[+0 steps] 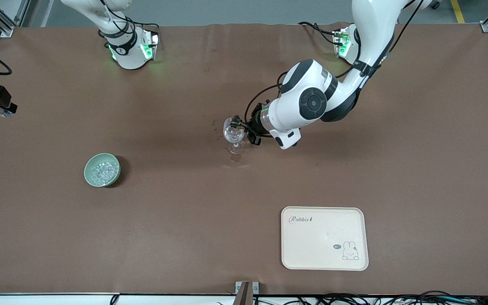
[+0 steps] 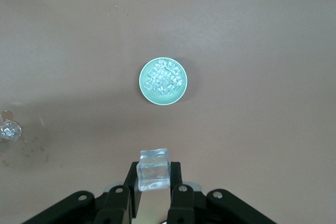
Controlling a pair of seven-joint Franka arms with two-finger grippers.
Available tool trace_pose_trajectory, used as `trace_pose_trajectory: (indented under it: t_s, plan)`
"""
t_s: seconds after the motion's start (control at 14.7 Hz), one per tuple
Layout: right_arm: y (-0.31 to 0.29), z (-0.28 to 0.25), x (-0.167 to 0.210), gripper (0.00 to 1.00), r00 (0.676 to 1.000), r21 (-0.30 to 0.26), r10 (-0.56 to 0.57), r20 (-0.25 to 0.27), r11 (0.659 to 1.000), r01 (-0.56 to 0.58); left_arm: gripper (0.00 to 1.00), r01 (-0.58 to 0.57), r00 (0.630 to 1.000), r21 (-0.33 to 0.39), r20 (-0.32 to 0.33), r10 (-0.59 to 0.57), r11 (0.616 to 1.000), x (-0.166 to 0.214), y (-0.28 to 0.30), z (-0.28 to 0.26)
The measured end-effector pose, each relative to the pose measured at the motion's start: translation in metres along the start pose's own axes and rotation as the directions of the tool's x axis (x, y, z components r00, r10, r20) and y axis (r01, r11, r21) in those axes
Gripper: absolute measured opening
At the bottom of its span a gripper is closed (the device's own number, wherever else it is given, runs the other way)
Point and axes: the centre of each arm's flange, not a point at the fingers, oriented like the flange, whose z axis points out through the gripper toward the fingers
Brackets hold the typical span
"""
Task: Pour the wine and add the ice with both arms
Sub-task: 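Tilt the jigger over the wine glass with the left gripper to pour, then move the jigger with the left gripper while the right gripper brings ice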
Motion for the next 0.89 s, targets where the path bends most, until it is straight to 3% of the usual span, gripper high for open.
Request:
trace_pose_trajectory:
  t_s: [0.41, 0.61, 0.89]
  plan:
    - [0.0, 0.0, 0.0, 0.26, 1.0, 0.0, -0.001, 0.0, 1.0, 0.001, 0.22, 0.086, 0.987, -0.038, 0.137, -0.08, 0.996, 0.014, 0.029, -0.046]
    - [-0.009, 0.0, 0.0, 0.26, 1.0, 0.0, -0.012, 0.0, 1.0, 0.012, 0.22, 0.137, 0.967, -0.084, 0.226, -0.115, 0.987, 0.058, 0.068, -0.085]
    - [-0.068, -0.001, -0.006, 0.26, 0.999, 0.003, 0.035, -0.01, 0.999, -0.035, 0.22, 0.211, 0.929, -0.146, 0.339, -0.151, 0.967, 0.154, 0.127, -0.124]
